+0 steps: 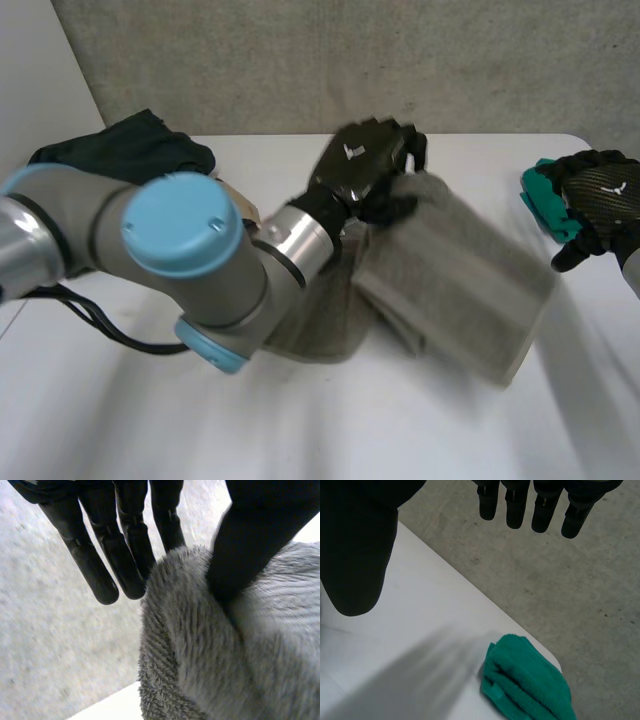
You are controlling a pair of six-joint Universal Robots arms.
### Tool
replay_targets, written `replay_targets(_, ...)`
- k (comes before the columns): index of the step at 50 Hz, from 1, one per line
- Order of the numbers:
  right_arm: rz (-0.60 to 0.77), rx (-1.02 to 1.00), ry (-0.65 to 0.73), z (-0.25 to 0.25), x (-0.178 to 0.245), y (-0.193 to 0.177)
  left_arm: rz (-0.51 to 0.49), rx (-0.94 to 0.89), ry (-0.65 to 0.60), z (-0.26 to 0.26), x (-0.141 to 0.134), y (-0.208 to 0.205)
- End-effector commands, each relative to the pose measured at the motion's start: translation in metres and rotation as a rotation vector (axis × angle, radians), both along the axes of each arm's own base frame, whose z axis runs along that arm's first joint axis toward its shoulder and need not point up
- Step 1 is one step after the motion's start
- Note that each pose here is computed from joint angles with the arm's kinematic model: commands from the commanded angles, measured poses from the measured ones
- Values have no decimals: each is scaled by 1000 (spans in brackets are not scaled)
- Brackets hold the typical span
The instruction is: Fold the laundry.
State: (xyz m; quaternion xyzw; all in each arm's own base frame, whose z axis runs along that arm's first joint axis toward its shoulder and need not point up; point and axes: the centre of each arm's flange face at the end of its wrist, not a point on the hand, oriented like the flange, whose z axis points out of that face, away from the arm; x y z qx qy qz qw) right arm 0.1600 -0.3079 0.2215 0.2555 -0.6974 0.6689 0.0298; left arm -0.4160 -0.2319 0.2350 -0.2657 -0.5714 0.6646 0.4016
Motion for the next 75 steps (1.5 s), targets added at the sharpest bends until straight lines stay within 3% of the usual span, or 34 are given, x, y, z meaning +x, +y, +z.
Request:
replay_targets(1,-8,12,-3,-2,-3,-1,1,-2,-19,-1,1,8)
replay_targets(4,3,29,-4,-3,-2,1,42,-64,1,23,13,0)
replay_targets(8,22,69,1,-8,2,8,211,-183,-39,50,57,-47)
replay_targets(13,82,123,9,-14,11,20,413,-324,-228,43,104,-99)
replay_targets(18,225,139,46,-20,39,42,508,-395,-472,-6,125,-139)
replay_targets(24,249,168,70,-30,47,49,527,-422,-698,-74,139,-176)
replay_targets(28,238,196,77,-38,46,49,511,-370,-755,-110,144,-190)
replay_targets(38,232,215,77,-43,45,50,542,-346,-769,-140,160,-220)
replay_targets(45,226,223,78,-46,45,51,637,-369,-772,-136,181,-243)
replay_targets(50,209,228,86,-47,44,51,872,-450,-817,-119,209,-263)
replay_targets(51,209,229,87,-48,45,51,956,-489,-834,-112,220,-270)
replay_targets(54,218,228,91,-48,48,53,1053,-568,-903,-107,240,-281)
replay_targets(59,234,230,93,-49,53,56,1074,-616,-1018,-114,250,-280)
replay_targets(65,240,243,95,-54,55,57,1058,-592,-1041,-120,251,-273)
replay_targets(75,227,226,92,-49,52,54,981,-645,-981,-76,213,-221)
